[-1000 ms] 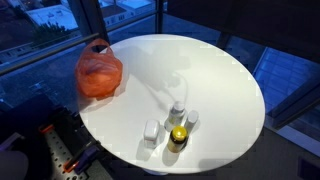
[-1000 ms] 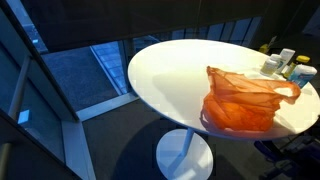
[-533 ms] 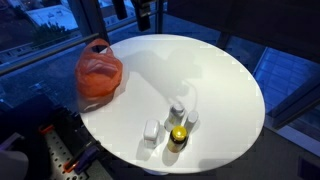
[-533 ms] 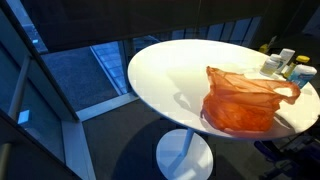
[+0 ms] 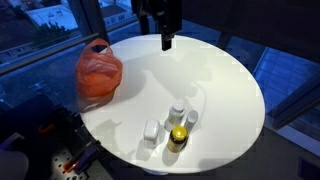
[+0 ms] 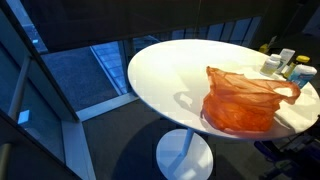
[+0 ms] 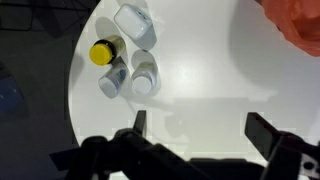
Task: Pick up the white medicine bottle and put it in the orange plastic
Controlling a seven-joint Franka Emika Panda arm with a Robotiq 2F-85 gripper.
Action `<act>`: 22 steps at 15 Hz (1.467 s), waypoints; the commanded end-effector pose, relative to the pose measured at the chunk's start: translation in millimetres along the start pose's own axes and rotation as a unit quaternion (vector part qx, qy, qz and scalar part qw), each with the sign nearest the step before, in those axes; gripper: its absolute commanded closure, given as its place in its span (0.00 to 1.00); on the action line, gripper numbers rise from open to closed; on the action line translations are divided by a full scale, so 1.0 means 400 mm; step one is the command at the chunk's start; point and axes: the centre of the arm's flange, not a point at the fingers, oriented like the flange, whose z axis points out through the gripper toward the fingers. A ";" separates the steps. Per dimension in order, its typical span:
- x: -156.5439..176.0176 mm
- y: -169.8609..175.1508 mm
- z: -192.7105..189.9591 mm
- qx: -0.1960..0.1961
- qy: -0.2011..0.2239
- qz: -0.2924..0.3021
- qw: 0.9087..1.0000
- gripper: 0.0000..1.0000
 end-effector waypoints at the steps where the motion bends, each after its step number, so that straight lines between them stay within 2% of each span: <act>1: 0.078 0.014 0.026 0.028 -0.017 -0.006 0.999 0.00; 5: 0.104 0.016 0.039 0.056 -0.045 -0.016 0.997 0.00; 6: 0.066 0.003 0.062 0.044 -0.030 -0.008 0.999 0.00; 12: 0.073 0.004 0.076 0.044 -0.034 -0.001 0.998 0.00; 17: 0.117 0.032 0.173 0.041 -0.068 0.007 0.997 0.00; 22: 0.134 0.065 0.271 0.028 -0.075 0.021 0.997 0.00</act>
